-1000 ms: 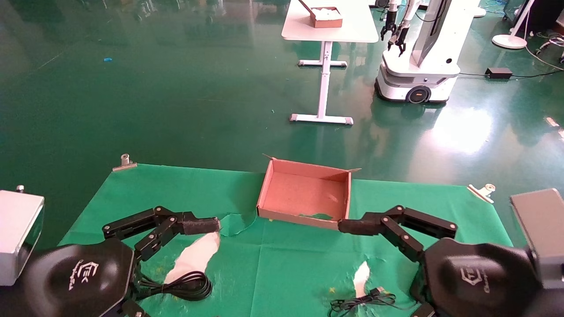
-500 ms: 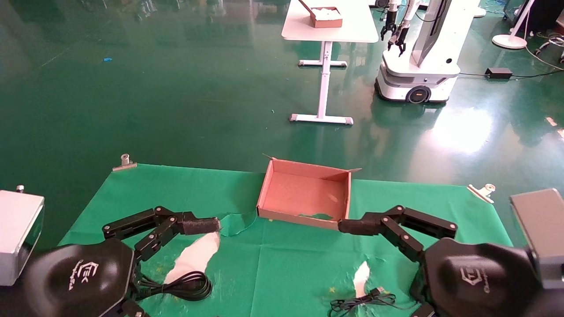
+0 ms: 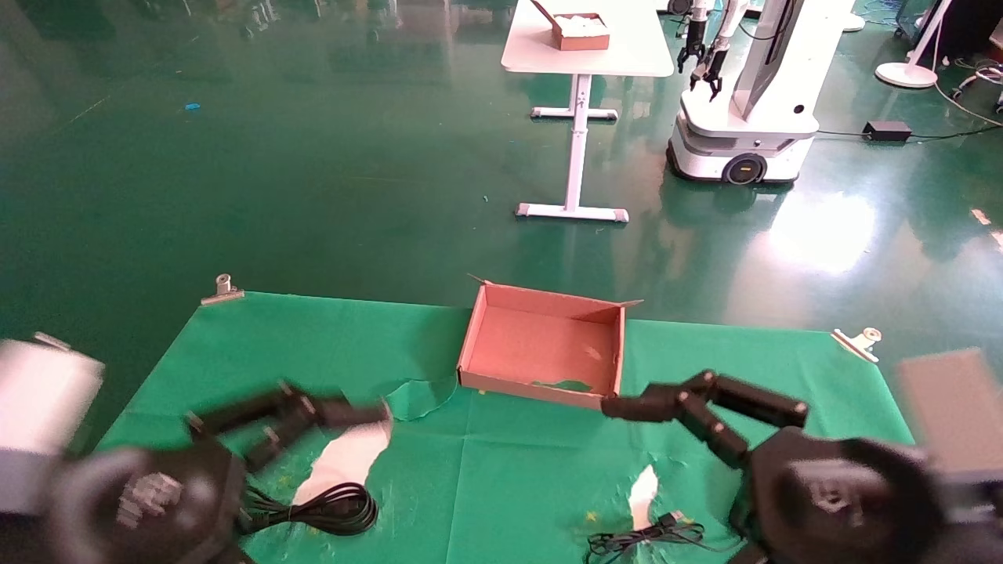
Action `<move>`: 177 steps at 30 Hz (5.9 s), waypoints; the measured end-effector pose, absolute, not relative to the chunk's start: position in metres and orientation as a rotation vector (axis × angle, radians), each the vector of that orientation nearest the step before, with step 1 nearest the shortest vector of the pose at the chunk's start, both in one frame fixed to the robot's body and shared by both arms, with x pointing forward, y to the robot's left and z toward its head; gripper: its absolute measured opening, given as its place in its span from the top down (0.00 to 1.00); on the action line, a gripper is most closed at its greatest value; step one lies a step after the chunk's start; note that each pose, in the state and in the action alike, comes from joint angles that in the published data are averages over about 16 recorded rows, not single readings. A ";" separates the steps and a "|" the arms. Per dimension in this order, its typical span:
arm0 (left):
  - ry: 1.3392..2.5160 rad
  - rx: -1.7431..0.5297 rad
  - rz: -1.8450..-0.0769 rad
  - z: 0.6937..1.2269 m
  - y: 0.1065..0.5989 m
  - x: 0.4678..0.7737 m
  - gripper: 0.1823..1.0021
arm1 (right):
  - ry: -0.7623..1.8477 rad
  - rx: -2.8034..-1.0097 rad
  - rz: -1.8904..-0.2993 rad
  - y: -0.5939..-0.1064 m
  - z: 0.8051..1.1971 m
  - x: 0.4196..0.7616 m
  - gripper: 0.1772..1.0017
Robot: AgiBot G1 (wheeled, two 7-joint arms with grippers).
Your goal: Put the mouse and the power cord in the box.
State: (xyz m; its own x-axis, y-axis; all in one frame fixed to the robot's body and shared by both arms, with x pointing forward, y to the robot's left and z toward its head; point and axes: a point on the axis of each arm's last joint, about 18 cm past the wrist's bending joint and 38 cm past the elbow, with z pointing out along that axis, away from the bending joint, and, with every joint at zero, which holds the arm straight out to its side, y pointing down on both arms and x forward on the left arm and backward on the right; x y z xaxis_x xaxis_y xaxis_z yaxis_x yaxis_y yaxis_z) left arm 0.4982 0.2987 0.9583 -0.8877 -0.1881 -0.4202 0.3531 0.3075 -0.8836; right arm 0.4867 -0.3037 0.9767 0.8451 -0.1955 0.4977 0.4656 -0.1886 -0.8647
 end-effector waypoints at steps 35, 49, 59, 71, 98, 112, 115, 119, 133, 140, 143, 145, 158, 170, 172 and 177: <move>2.406 -0.016 -1.032 0.934 0.313 0.575 0.00 | -0.171 -1.775 -0.662 -0.307 0.940 0.512 0.00; 2.459 -0.105 -0.533 0.915 0.332 0.654 0.00 | -0.152 -1.775 -0.666 -0.315 0.935 0.507 0.00; 2.430 -0.157 -0.349 0.906 0.337 0.691 0.00 | -0.139 -1.832 -0.677 -0.318 0.925 0.511 0.00; 2.425 -0.167 -0.300 0.904 0.336 0.704 0.00 | -0.162 -2.222 -0.791 -0.312 0.881 0.568 0.00; 2.430 -0.166 -0.304 0.904 0.338 0.708 0.00 | -0.174 -2.517 -1.029 -0.294 0.862 0.687 0.00; 2.429 -0.165 -0.304 0.905 0.338 0.709 0.08 | -0.174 -2.523 -1.035 -0.295 0.861 0.688 0.05; 2.429 -0.165 -0.304 0.905 0.338 0.709 0.11 | -0.173 -2.520 -1.033 -0.294 0.861 0.687 0.08; 2.429 -0.164 -0.305 0.905 0.338 0.709 0.18 | -0.173 -2.517 -1.030 -0.294 0.862 0.687 0.14; 2.430 -0.164 -0.307 0.905 0.337 0.708 0.56 | -0.172 -2.510 -1.027 -0.293 0.862 0.686 0.48; 2.430 -0.164 -0.308 0.905 0.337 0.708 0.73 | -0.171 -2.510 -1.027 -0.293 0.862 0.686 0.68; 2.430 -0.165 -0.308 0.905 0.337 0.708 0.79 | -0.171 -2.510 -1.027 -0.293 0.862 0.686 0.75; 2.430 -0.165 -0.308 0.904 0.337 0.708 0.82 | -0.171 -2.510 -1.027 -0.294 0.862 0.686 0.79; 2.369 -0.094 -0.403 0.947 0.320 0.705 0.87 | -0.060 -2.440 -1.096 -0.316 0.894 0.688 0.94; 2.127 0.244 -0.544 1.024 0.213 0.716 0.87 | 0.163 -2.278 -1.319 -0.381 0.974 0.688 0.95; 2.078 0.314 -0.531 1.026 0.192 0.721 0.87 | 0.194 -2.261 -1.348 -0.393 0.983 0.685 0.95; 1.957 0.467 -0.443 1.018 0.150 0.734 0.88 | 0.260 -2.235 -1.393 -0.422 0.999 0.676 0.95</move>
